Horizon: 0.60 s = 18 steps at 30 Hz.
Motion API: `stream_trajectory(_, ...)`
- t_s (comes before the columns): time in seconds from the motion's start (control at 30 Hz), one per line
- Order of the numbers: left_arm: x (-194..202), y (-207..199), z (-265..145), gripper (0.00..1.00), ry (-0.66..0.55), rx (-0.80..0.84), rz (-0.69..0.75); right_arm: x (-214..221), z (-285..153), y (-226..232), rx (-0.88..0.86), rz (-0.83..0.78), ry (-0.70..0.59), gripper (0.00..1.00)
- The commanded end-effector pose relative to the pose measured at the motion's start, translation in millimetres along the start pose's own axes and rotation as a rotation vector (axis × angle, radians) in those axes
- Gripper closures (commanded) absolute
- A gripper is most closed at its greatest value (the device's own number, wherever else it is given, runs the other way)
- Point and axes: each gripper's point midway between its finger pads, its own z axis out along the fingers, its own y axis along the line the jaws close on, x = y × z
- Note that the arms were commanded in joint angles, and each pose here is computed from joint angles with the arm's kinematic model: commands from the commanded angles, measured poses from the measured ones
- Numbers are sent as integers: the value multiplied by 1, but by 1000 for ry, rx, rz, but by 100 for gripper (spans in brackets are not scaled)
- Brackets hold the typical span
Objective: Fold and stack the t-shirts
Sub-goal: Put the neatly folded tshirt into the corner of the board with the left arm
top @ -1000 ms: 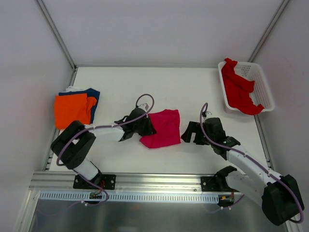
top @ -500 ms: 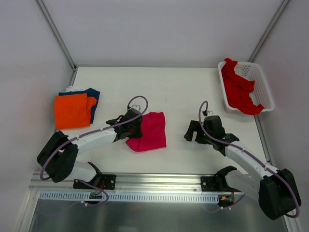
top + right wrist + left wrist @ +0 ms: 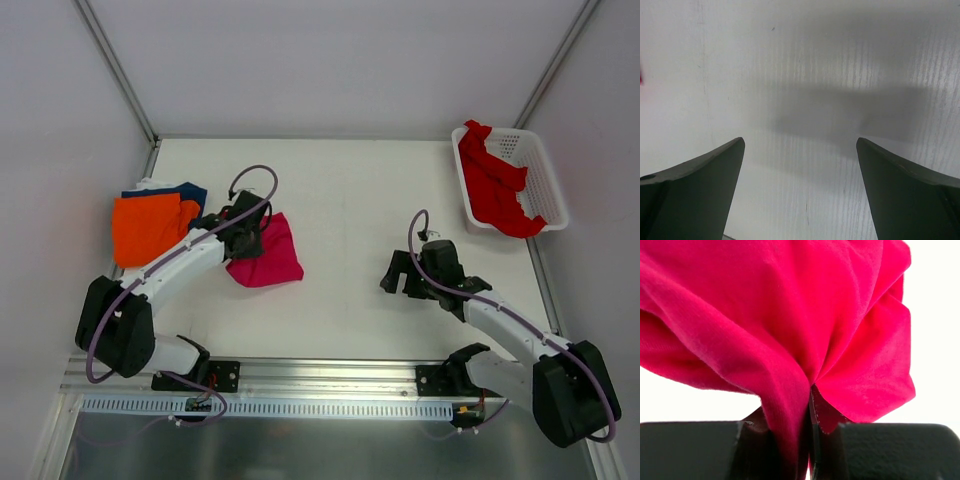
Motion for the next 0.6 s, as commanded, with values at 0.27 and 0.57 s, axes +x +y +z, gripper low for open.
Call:
stream_trajectory(0.27,-19,55,-4,100,26,-181,19,7,9,0,-35,-9,16,0)
stream_trajectory(0.57,-70,68,-24,100,12,-193,-9,17,13,3,-76,5,42,1)
